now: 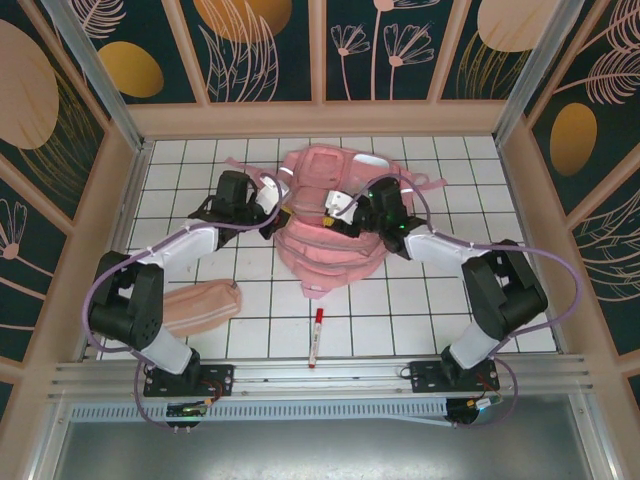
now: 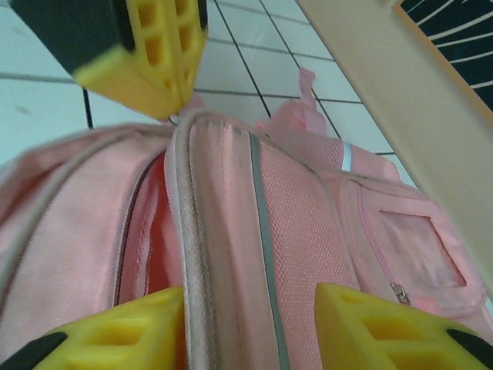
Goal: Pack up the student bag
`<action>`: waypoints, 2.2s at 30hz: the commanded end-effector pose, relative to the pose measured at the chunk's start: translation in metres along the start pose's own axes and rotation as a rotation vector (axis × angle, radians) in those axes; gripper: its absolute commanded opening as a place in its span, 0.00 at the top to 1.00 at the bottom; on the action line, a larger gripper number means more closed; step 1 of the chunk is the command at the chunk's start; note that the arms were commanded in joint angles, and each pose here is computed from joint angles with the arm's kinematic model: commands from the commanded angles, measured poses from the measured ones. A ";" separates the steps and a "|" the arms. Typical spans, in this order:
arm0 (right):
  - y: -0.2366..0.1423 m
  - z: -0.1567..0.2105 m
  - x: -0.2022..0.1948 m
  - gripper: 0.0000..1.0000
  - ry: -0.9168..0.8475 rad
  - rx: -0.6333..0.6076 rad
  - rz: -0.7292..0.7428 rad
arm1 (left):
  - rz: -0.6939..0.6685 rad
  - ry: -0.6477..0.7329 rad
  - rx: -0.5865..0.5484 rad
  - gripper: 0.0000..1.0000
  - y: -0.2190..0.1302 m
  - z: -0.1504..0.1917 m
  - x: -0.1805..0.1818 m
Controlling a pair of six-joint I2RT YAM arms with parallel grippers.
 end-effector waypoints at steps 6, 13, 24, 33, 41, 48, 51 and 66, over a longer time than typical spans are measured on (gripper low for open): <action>-0.002 -0.012 -0.011 1.00 -0.148 0.047 0.033 | -0.017 -0.006 -0.042 1.00 -0.007 -0.007 -0.002; -0.037 -0.023 -0.018 1.00 -0.251 -0.099 -0.072 | -0.150 -0.042 0.021 1.00 0.007 0.000 0.050; -0.046 -0.024 -0.048 1.00 -0.226 -0.154 -0.024 | -0.100 -0.167 -0.012 0.87 0.053 -0.025 0.086; -0.059 -0.020 -0.055 1.00 -0.180 -0.207 -0.027 | 0.425 0.252 -0.125 0.54 0.000 0.009 -0.007; -0.057 -0.021 -0.049 1.00 -0.185 -0.207 -0.078 | 0.484 0.252 -0.107 0.52 0.026 -0.004 -0.013; -0.056 -0.021 -0.045 1.00 -0.186 -0.193 -0.092 | 0.458 0.168 -0.062 0.56 0.044 -0.003 -0.014; -0.057 -0.020 -0.044 1.00 -0.197 -0.180 -0.091 | 0.453 0.173 -0.055 0.82 0.044 0.003 -0.015; -0.068 -0.017 -0.022 1.00 -0.269 -0.175 -0.113 | -0.101 -0.160 0.007 1.00 0.064 -0.015 0.094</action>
Point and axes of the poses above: each hand's point on the last joint's axis, 136 mm out from that joint toward the fingers, its own y axis out along the fingers, its own x axis along the line the jaws close on, z = x × y, the point moved 7 cm from there along -y, back along the fingers, and after that the axes turned 6 degrees about -y, right-handed, at the moved point
